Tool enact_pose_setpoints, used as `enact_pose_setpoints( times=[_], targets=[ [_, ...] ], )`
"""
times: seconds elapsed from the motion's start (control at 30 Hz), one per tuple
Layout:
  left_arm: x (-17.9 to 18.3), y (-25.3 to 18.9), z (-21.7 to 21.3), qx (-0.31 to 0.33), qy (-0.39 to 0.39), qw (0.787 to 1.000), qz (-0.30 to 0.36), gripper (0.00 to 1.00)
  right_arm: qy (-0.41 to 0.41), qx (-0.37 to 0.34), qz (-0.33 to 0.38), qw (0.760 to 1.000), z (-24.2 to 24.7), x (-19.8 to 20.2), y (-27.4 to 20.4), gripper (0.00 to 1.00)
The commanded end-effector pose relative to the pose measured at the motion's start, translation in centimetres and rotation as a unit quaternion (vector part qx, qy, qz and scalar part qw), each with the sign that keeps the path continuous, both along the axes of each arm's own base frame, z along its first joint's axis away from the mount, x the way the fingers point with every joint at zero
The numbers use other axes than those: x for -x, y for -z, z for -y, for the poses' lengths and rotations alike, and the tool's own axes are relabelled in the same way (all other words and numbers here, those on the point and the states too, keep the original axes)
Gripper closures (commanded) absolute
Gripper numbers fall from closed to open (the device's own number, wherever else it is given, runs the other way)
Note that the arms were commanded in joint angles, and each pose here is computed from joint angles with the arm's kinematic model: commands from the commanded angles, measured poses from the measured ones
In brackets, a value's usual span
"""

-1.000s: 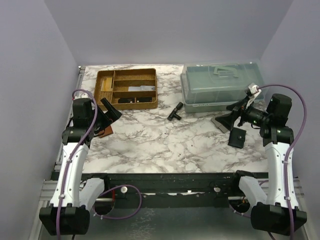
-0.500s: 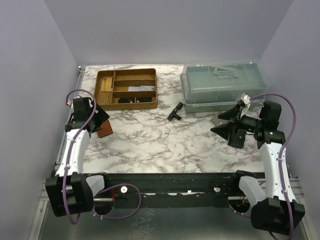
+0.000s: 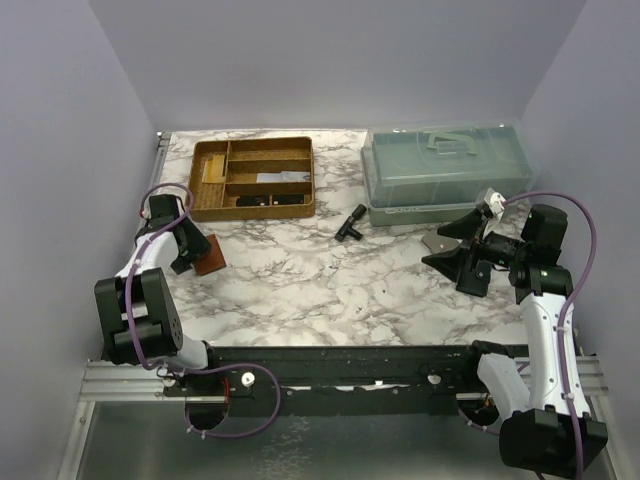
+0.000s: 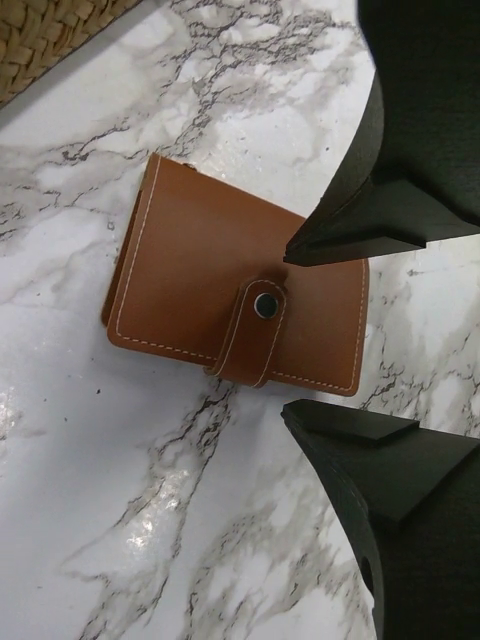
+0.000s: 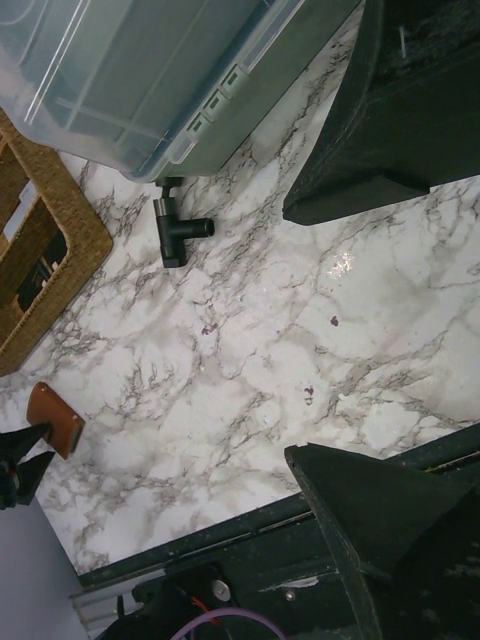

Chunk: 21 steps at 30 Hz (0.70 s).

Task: Take the credit cards out of the card holder
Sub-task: Move the card holder to the center of the board.

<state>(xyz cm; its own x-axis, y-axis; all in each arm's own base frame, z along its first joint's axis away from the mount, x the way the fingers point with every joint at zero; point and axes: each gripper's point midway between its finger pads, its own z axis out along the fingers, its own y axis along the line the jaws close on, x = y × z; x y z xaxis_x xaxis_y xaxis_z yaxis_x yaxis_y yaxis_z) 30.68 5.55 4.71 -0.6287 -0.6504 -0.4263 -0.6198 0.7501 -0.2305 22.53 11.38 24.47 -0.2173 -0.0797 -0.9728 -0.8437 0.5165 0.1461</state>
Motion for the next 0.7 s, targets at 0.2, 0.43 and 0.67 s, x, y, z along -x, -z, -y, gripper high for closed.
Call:
enact_pose_setpoints(
  times=[0.2,0.43,0.67],
  targets=[
    [-1.3,-0.4,-2.0,-0.061,0.020,0.998,-0.023,0.45,0.007,0.002,-0.006,1.000,0.2,-0.3,0.7,0.00],
    [-2.2,0.6,-0.5,-0.076,0.063,0.994,-0.054,0.45,0.010,0.004,-0.005,1.000,0.3,-0.2,0.9,0.00],
    [-1.4,0.9,-2.1,-0.136,0.044,0.985,-0.096,0.56,0.008,0.003,-0.004,1.000,0.2,-0.1,0.8,0.00]
  ],
)
